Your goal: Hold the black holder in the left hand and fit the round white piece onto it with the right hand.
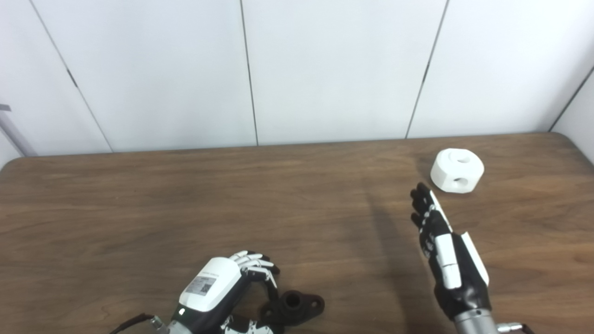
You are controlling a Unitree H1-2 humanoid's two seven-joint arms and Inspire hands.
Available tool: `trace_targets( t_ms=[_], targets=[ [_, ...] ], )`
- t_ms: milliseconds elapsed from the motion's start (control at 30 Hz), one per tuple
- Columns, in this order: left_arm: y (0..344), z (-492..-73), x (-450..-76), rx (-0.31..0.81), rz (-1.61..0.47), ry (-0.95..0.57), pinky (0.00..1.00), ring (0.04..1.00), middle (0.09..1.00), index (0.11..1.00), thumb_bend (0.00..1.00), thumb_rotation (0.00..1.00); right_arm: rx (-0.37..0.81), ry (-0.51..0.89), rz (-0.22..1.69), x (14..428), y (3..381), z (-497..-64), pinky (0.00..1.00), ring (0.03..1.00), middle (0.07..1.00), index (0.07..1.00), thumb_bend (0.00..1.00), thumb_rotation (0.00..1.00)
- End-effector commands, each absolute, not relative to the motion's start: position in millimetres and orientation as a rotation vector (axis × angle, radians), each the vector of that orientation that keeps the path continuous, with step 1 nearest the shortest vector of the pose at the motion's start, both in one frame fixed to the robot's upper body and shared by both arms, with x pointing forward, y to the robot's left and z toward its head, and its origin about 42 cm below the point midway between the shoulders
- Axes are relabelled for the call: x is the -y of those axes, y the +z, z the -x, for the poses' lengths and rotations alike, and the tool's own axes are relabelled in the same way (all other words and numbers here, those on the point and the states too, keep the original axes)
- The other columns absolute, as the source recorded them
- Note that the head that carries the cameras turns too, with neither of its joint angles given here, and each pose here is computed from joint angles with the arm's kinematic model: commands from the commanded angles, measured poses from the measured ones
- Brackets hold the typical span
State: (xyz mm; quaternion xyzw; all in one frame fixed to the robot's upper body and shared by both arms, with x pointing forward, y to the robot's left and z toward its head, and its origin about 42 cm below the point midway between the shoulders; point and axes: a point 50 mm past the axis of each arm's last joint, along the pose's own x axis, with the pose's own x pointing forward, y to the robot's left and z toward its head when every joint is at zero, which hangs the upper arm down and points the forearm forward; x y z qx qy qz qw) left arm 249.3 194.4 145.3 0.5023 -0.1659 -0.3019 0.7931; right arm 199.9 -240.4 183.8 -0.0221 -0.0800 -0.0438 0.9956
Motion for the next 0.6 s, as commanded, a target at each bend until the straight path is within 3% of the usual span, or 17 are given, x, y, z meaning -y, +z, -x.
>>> trace_targets(
  t_ms=[0, 233, 567],
  targets=[
    [121, -239, -198, 0.260, -1.139, -0.764, 0.90, 0.830, 0.755, 0.485, 0.52, 0.05, 0.104, -0.123, 0.032, 245, 179, -168, 1.00, 1.000, 0.996, 1.000, 0.62, 1.00],
    [119, -241, -204, 0.268, -1.142, -0.755, 0.88, 0.826, 0.752, 0.485, 0.52, 0.05, 0.114, -0.181, 0.078, 271, 198, -175, 1.00, 1.000, 0.989, 0.995, 0.60, 1.00],
    [114, -241, -212, 0.268, -1.146, -0.742, 0.85, 0.812, 0.741, 0.484, 0.52, 0.05, 0.113, -0.206, 0.485, 315, 240, -210, 1.00, 1.000, 0.994, 0.999, 0.63, 1.00]
  ],
)
